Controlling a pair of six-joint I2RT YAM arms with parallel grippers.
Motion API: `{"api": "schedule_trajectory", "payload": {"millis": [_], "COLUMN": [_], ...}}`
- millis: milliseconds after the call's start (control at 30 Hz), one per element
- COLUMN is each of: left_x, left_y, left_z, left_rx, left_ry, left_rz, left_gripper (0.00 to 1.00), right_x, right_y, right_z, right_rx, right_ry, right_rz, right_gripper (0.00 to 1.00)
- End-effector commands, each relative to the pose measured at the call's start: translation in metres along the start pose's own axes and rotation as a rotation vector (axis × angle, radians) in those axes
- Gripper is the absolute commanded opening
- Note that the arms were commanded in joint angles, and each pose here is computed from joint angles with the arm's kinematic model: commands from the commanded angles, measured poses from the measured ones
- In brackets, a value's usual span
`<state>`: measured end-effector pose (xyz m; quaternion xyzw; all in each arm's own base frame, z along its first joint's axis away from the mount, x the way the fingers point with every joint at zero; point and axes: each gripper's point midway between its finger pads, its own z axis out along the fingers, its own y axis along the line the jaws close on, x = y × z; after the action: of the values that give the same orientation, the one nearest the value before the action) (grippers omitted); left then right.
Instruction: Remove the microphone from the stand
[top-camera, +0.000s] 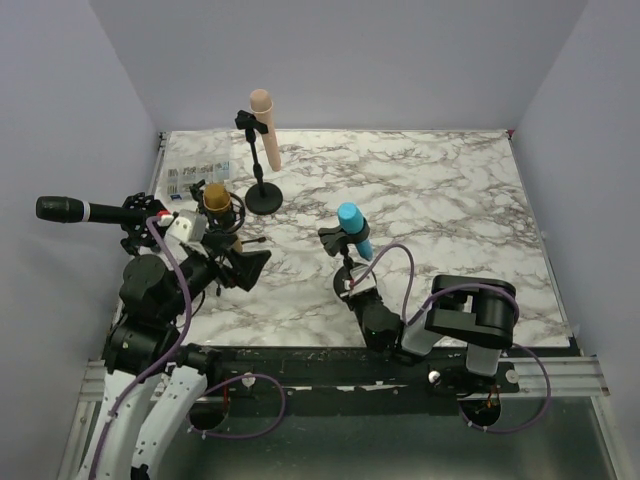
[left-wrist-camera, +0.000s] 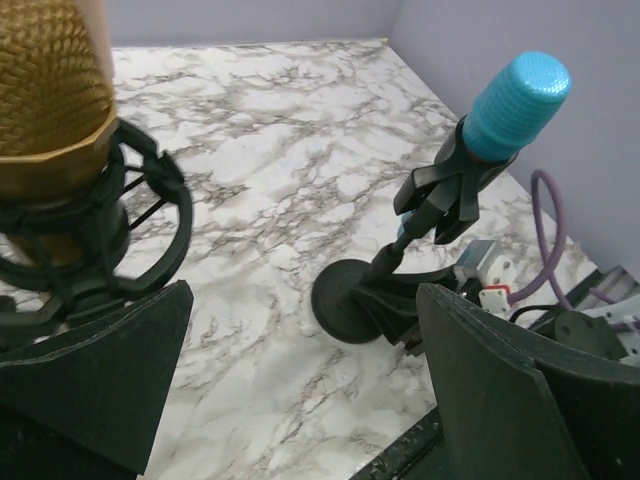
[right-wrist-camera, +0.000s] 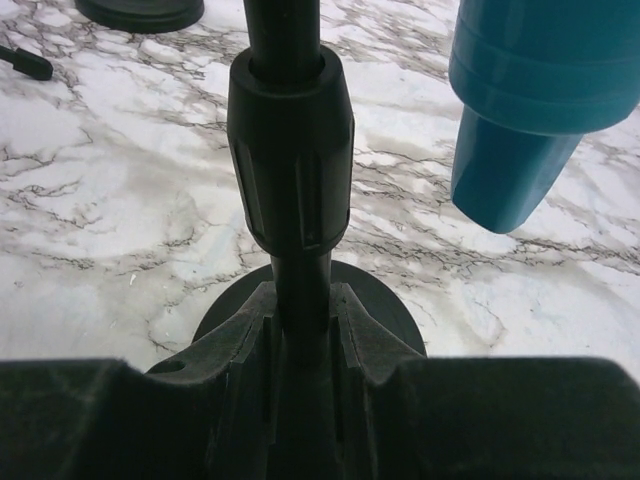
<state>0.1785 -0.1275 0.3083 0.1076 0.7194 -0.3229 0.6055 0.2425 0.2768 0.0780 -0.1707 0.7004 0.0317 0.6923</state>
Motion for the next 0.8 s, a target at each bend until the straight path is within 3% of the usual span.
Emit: {"api": "schedule_trajectory", "payload": {"millis": [0,333,467,633,767], "left_x": [-0.053,-0.118,-0.134,-0.115,-0.091], "left_y": [-0.04,-0.076,-0.087,-0.086,-0.08], "left_z": [0.012,0.046,0.059,0.071,0.078], "left_rx": [0.157,0.241,0.292,0.34,0.358], "left_ry": [-0.076,-0.141,-0.17,-0.154,-0.124], "left_rz": [0.051,0.147,0.176,0.22,0.236], "left_gripper": [0.97,0.99,0.99,0.99,0.99], "right_x": [-0.016,-0.009,-0.006,-0.001,0.0], "right_y": [-0.003,0.003,0.005,0.018,0.014], "right_z": [-0.001,-0.003,-0.008,-0.022,-0.037], "right_rx": [0.017,-0.005,-0.033,-0.153,-0.179], "right_ry": [-0.049,-0.008,0.035,0.121,0.178], "right_rz": [0.123,0.183,0.218,0.257,0.328], "right_gripper": [0.07,0.4,0.48,0.59,0.61]}}
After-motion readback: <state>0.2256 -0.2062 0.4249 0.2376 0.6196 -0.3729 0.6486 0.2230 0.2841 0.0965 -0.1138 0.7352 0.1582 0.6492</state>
